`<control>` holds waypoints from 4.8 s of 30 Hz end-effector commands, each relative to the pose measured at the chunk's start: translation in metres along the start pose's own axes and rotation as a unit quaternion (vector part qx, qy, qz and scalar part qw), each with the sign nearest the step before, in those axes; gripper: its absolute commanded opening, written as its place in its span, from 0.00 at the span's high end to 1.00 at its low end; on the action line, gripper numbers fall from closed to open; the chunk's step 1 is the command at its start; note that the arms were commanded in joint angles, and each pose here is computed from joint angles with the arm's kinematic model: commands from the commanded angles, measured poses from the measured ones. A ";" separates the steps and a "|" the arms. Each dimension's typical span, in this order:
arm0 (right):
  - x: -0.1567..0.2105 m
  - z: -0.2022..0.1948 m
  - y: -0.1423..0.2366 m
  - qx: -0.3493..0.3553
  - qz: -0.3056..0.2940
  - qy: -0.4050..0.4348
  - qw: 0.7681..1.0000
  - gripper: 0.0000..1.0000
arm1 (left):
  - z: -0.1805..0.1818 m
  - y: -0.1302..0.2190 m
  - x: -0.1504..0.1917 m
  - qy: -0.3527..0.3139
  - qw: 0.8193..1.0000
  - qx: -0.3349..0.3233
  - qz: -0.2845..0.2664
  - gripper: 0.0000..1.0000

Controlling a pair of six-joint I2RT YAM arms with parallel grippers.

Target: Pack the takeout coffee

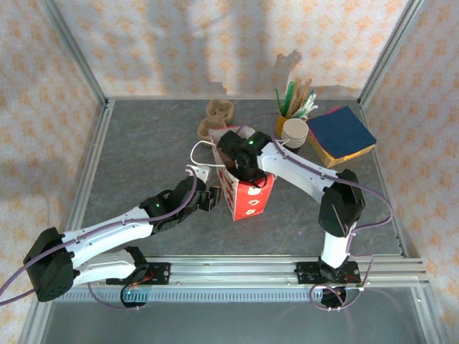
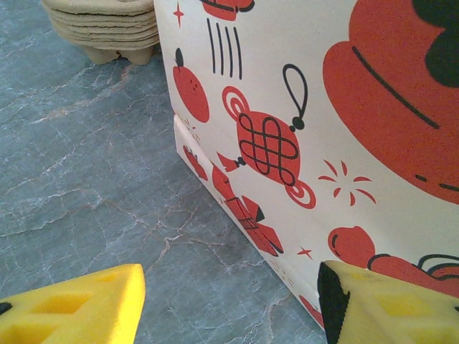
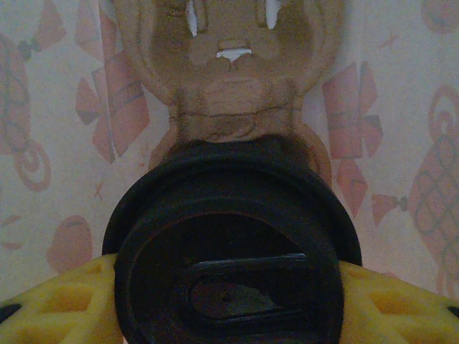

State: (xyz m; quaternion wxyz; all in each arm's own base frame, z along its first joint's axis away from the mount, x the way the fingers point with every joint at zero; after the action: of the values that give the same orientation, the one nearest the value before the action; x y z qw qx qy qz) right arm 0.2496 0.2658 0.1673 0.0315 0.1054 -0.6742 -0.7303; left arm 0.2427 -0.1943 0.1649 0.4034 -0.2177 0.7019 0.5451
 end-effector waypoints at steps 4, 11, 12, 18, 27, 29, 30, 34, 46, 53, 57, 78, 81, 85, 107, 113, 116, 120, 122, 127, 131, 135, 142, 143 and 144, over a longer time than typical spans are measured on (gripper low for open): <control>0.006 -0.004 -0.010 0.004 0.015 0.001 1.000 0.56 | 0.000 0.002 -0.008 -0.001 1.000 -0.009 -0.013 0.33; 0.007 -0.005 -0.011 0.003 0.015 -0.001 1.000 0.56 | 0.000 0.002 -0.009 -0.001 1.000 -0.008 -0.013 0.33; 0.007 -0.005 -0.011 0.002 0.015 -0.001 1.000 0.56 | 0.000 0.002 -0.009 -0.001 1.000 -0.008 -0.013 0.33; 0.007 -0.004 -0.012 0.001 0.016 -0.001 1.000 0.56 | 0.001 0.002 -0.009 -0.001 1.000 -0.010 -0.014 0.33; 0.009 -0.005 -0.014 0.001 0.019 0.000 1.000 0.56 | 0.000 0.002 -0.009 -0.002 1.000 -0.009 -0.013 0.33; 0.009 -0.005 -0.015 0.001 0.019 0.000 1.000 0.56 | 0.000 0.001 -0.009 -0.002 1.000 -0.009 -0.013 0.33; 0.009 -0.005 -0.015 0.001 0.020 -0.001 1.000 0.56 | 0.000 0.001 -0.009 -0.002 1.000 -0.009 -0.013 0.33; 0.010 -0.006 -0.016 0.002 0.021 0.000 1.000 0.56 | -0.001 0.002 -0.010 -0.003 1.000 -0.009 -0.014 0.33; 0.012 -0.006 -0.017 0.001 0.020 -0.001 1.000 0.56 | -0.001 0.003 -0.014 -0.004 1.000 -0.009 -0.016 0.33; 0.013 -0.007 -0.020 0.001 0.023 0.001 1.000 0.56 | -0.002 0.002 -0.014 -0.006 1.000 -0.010 -0.015 0.33; 0.014 -0.007 -0.021 0.001 0.024 0.001 1.000 0.56 | -0.001 0.003 -0.014 -0.005 1.000 -0.010 -0.014 0.33; 0.009 -0.003 -0.008 -0.006 0.009 -0.004 1.000 0.46 | 0.000 0.002 -0.012 -0.002 1.000 -0.011 -0.014 0.33; 0.008 -0.003 -0.004 -0.006 0.006 -0.004 1.000 0.43 | 0.000 0.001 -0.011 -0.002 1.000 -0.011 -0.013 0.33; 0.006 -0.002 0.000 -0.005 0.000 -0.004 1.000 0.38 | 0.000 0.002 -0.011 -0.003 1.000 -0.012 -0.013 0.33; 0.002 0.005 0.026 -0.007 -0.026 -0.006 1.000 0.29 | 0.001 0.003 -0.011 -0.001 1.000 -0.011 -0.015 0.33; 0.003 0.006 0.023 -0.008 -0.025 -0.006 1.000 0.29 | 0.000 0.008 -0.015 0.005 1.000 -0.007 -0.020 0.33; 0.002 0.007 0.020 -0.007 -0.022 -0.005 1.000 0.29 | 0.000 0.019 -0.024 0.021 0.999 0.004 -0.034 0.30; 0.001 0.007 0.019 -0.007 -0.024 -0.004 1.000 0.29 | 0.000 0.040 -0.035 0.049 0.997 0.027 -0.060 0.27; 0.001 0.008 0.019 -0.007 -0.023 -0.003 1.000 0.29 | -0.001 0.050 -0.039 0.062 0.994 0.048 -0.071 0.23; -0.002 0.010 0.017 -0.007 -0.023 0.000 1.000 0.29 | -0.011 0.069 -0.044 0.086 0.988 0.106 -0.078 0.15; -0.002 0.010 0.014 -0.007 -0.021 0.000 1.000 0.29 | -0.026 0.081 -0.057 0.102 0.979 0.158 -0.080 0.13; -0.003 0.012 0.013 -0.009 -0.020 0.000 1.000 0.29 | -0.049 0.098 -0.076 0.112 0.958 0.243 -0.099 0.12; -0.003 0.012 0.013 -0.008 -0.022 -0.002 1.000 0.29 | -0.051 0.096 -0.091 0.162 0.952 0.240 -0.104 0.10; -0.003 0.011 0.013 -0.009 -0.021 -0.003 1.000 0.29 | -0.051 0.096 -0.094 0.171 0.950 0.238 -0.106 0.10; -0.003 0.011 0.013 -0.008 -0.021 -0.003 1.000 0.29 | -0.051 0.094 -0.097 0.184 0.949 0.233 -0.105 0.10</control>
State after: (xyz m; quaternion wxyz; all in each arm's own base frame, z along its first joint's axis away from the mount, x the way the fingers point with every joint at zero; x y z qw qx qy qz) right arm 0.2449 0.2729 0.1727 0.0285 0.1075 -0.6683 -0.7355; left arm 0.2075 -0.2201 0.2766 0.3806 -0.2557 0.8321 0.3121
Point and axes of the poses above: each hand's point on the last joint's axis, 136 mm out from that joint toward the fingers, its own y axis back along the fingers, its own z axis along the line the jaws close on, x = y × z, the point moved 3 cm from there along y, back along the fingers, and after that the axes turned 4 degrees about -y, right-handed, at the moved point
